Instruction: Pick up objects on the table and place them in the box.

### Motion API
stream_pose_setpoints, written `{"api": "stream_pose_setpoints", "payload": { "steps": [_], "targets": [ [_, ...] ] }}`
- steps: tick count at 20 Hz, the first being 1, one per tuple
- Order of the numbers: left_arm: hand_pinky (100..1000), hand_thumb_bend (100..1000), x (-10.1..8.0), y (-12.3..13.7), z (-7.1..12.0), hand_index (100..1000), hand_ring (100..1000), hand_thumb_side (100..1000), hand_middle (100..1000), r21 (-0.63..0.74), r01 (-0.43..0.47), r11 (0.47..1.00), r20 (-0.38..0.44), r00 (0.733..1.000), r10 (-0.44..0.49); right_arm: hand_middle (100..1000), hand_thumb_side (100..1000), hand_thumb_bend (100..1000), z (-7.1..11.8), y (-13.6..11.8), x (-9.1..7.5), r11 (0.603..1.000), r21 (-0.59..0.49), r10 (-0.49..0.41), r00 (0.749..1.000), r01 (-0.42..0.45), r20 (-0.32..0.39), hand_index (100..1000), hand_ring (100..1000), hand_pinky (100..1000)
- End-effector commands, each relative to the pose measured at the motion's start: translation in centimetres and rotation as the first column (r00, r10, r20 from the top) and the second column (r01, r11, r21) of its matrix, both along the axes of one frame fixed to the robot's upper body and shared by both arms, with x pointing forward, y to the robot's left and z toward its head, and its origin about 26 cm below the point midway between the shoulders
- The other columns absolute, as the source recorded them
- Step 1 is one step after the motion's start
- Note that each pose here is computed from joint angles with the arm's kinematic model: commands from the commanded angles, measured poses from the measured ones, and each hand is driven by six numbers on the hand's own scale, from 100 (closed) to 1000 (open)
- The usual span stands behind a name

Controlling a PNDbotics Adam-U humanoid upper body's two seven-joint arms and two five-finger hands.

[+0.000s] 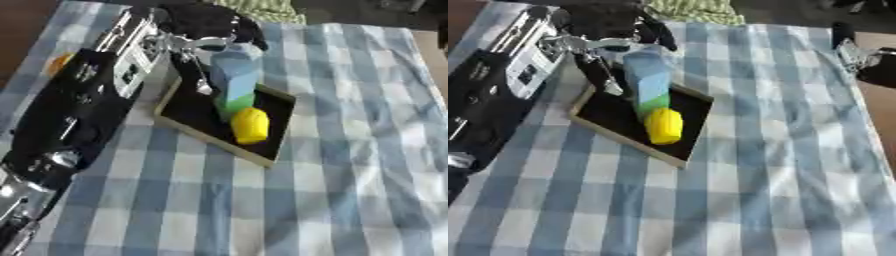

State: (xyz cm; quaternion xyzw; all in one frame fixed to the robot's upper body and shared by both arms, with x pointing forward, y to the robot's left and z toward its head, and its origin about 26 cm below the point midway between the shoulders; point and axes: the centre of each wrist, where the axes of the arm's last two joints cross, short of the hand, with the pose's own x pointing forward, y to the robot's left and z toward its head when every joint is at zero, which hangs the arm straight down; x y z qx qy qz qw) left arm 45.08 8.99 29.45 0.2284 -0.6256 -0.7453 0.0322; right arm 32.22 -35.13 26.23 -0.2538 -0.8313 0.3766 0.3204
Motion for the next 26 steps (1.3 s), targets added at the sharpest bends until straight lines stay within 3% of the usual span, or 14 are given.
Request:
{"api": "stream_pose_setpoints", "payload": {
  "steps": [1, 3, 8, 14, 20, 22, 23, 24, 26],
  "targets": [
    [947, 637, -1.0, 0.6, 2.6, 956, 906, 169, 873, 0.060, 0.070, 0.996, 0.027, 0.997, -0.072, 674, 382, 100, 0.9, -0.2, -0.4, 1.000, -0.012, -0.004, 1.000, 0.004, 0.022, 814, 789, 920],
    [948, 643, -1.6, 1.0, 3.5, 956, 907, 193, 873, 0.044, 0.081, 0.996, 0.031, 0.996, -0.082, 674, 384, 100, 0.8, -0.3, -0.4, 1.000, -0.011, -0.007, 1.000, 0.007, 0.019, 814, 789, 920],
    [922, 628, -3.7, 3.3, 7.0, 919, 899, 100, 853, -0.025, 0.079, 0.997, 0.096, 0.993, -0.076, 675, 385, 100, 0.7, -0.6, -0.5, 1.000, -0.016, -0.019, 1.000, 0.019, 0.018, 815, 790, 920],
    [895, 656, -5.2, 10.0, 10.2, 906, 889, 100, 835, -0.090, -0.078, 0.993, 0.148, 0.985, 0.091, 675, 393, 100, 0.6, -1.3, -0.8, 0.999, -0.019, -0.048, 0.999, 0.049, 0.020, 815, 790, 920],
    [907, 603, -4.1, 17.2, 9.0, 911, 882, 100, 830, -0.156, -0.306, 0.939, 0.084, 0.943, 0.322, 676, 395, 100, 0.5, -1.5, -0.9, 0.998, -0.017, -0.057, 0.998, 0.057, 0.023, 815, 791, 920],
    [911, 597, -3.4, 18.5, 7.9, 915, 881, 100, 829, -0.164, -0.367, 0.916, 0.053, 0.923, 0.380, 676, 394, 100, 0.4, -1.4, -0.9, 0.998, -0.014, -0.054, 0.998, 0.055, 0.023, 815, 791, 919],
    [912, 669, -3.0, 19.1, 7.4, 917, 881, 100, 829, -0.164, -0.395, 0.904, 0.041, 0.913, 0.406, 677, 392, 100, 0.4, -1.4, -0.9, 0.999, -0.013, -0.052, 0.998, 0.053, 0.023, 815, 791, 919],
    [911, 604, -2.7, 19.6, 6.9, 917, 881, 100, 829, -0.163, -0.421, 0.892, 0.031, 0.902, 0.431, 677, 391, 100, 0.4, -1.3, -0.9, 0.999, -0.012, -0.051, 0.998, 0.051, 0.023, 816, 791, 919],
    [914, 611, -2.0, 20.2, 5.9, 919, 882, 100, 830, -0.153, -0.464, 0.873, 0.018, 0.881, 0.472, 678, 390, 100, 0.4, -1.3, -0.9, 0.999, -0.010, -0.050, 0.998, 0.050, 0.025, 816, 793, 918]
  ]
}}
